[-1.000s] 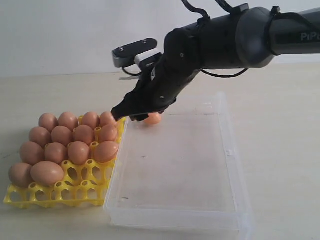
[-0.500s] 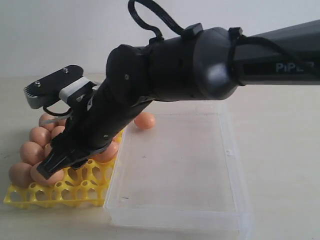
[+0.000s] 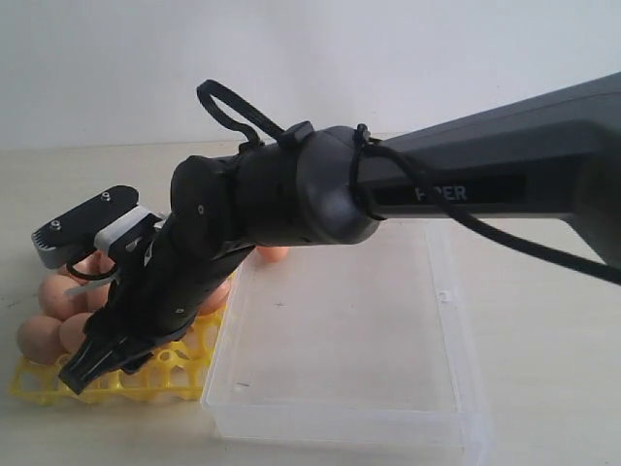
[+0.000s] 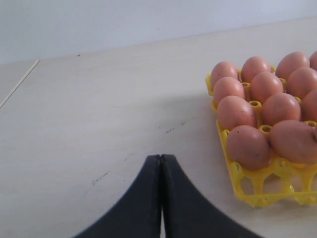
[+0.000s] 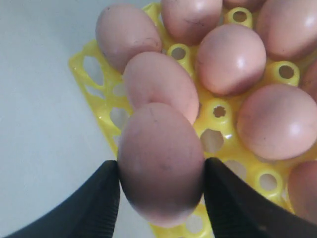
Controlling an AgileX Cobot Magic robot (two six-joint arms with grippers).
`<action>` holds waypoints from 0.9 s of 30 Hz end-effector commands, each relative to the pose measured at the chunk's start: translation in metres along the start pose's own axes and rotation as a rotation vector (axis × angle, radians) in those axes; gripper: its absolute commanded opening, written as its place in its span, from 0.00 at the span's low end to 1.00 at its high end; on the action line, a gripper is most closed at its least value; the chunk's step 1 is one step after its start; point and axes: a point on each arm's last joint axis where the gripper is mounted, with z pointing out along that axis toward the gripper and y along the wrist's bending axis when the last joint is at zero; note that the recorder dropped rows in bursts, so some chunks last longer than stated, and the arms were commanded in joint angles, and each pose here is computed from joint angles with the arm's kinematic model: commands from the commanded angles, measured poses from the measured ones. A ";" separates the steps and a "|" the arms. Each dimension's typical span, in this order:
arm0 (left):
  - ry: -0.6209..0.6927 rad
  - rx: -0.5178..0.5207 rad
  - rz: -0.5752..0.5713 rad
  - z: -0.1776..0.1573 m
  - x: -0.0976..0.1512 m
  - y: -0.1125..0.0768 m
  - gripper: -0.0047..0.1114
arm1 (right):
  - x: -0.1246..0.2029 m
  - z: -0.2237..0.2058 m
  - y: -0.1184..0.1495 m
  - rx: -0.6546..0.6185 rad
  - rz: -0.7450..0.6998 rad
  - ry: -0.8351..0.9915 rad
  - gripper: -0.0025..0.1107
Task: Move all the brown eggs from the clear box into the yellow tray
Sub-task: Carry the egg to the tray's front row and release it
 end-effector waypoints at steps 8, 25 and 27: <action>-0.019 0.005 -0.006 -0.001 -0.002 0.000 0.04 | 0.002 -0.021 -0.007 0.089 -0.127 0.112 0.02; -0.019 0.005 -0.006 -0.001 -0.002 0.000 0.04 | -0.005 -0.028 -0.021 0.177 -0.163 0.114 0.02; -0.019 0.005 -0.006 -0.001 -0.002 0.000 0.04 | -0.004 -0.025 -0.021 0.174 -0.159 0.118 0.02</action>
